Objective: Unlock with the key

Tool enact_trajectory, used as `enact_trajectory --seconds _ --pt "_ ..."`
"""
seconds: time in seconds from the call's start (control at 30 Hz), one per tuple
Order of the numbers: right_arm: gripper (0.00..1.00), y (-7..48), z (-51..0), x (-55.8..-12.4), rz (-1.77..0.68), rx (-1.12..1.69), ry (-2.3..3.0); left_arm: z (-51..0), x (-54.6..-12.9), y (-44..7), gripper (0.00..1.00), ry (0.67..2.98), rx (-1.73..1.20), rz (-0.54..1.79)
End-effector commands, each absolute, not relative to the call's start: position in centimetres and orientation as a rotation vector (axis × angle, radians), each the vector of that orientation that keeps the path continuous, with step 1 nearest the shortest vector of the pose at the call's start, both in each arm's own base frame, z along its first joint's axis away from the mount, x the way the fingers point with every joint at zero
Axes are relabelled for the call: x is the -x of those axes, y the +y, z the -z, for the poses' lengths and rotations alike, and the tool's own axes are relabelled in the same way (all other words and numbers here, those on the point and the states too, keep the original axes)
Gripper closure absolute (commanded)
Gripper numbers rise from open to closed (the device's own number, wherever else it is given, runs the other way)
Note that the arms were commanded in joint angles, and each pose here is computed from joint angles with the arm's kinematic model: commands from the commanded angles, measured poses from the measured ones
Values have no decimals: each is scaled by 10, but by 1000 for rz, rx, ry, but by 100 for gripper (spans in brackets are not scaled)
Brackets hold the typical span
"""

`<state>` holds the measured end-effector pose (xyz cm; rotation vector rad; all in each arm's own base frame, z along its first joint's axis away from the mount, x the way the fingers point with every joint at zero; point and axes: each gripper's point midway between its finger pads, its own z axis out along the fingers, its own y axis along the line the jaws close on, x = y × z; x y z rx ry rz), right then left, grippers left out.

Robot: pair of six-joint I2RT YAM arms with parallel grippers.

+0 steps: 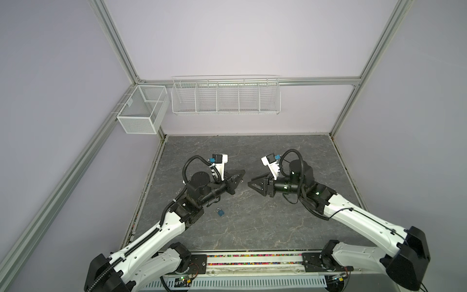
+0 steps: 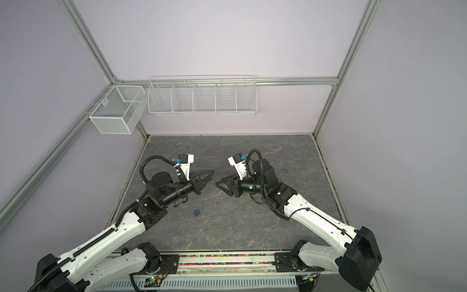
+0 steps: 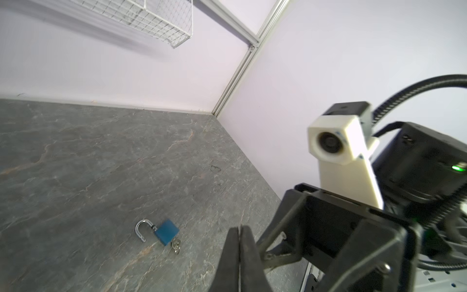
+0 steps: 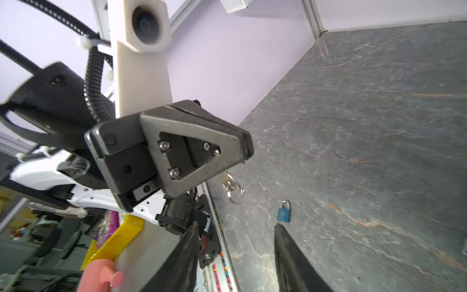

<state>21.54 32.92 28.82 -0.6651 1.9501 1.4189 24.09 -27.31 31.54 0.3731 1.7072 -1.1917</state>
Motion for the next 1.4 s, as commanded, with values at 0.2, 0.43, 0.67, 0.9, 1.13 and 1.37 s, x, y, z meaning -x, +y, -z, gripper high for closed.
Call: enact_trajectory --seconds 0.2,0.43,0.67,0.9,1.13,1.37 --pt "62 338 -313 -203 -1641 748 1828 -344 -222 -284 100 1544 -494 1302" --pt "71 345 -316 -205 -1688 781 1797 -346 -218 -287 100 1538 -512 1336" --pt "76 348 -321 -205 -1721 791 1760 -344 -219 -288 100 1543 -516 1334" --pt "85 349 -320 -207 -1716 796 1759 -346 -217 -289 100 1537 -527 1336" --pt "93 351 -320 -206 -1731 803 1747 -344 -218 -287 100 1542 -520 1322" --pt "93 349 -316 -207 -1711 792 1754 -340 -224 -285 100 1584 -495 1288"
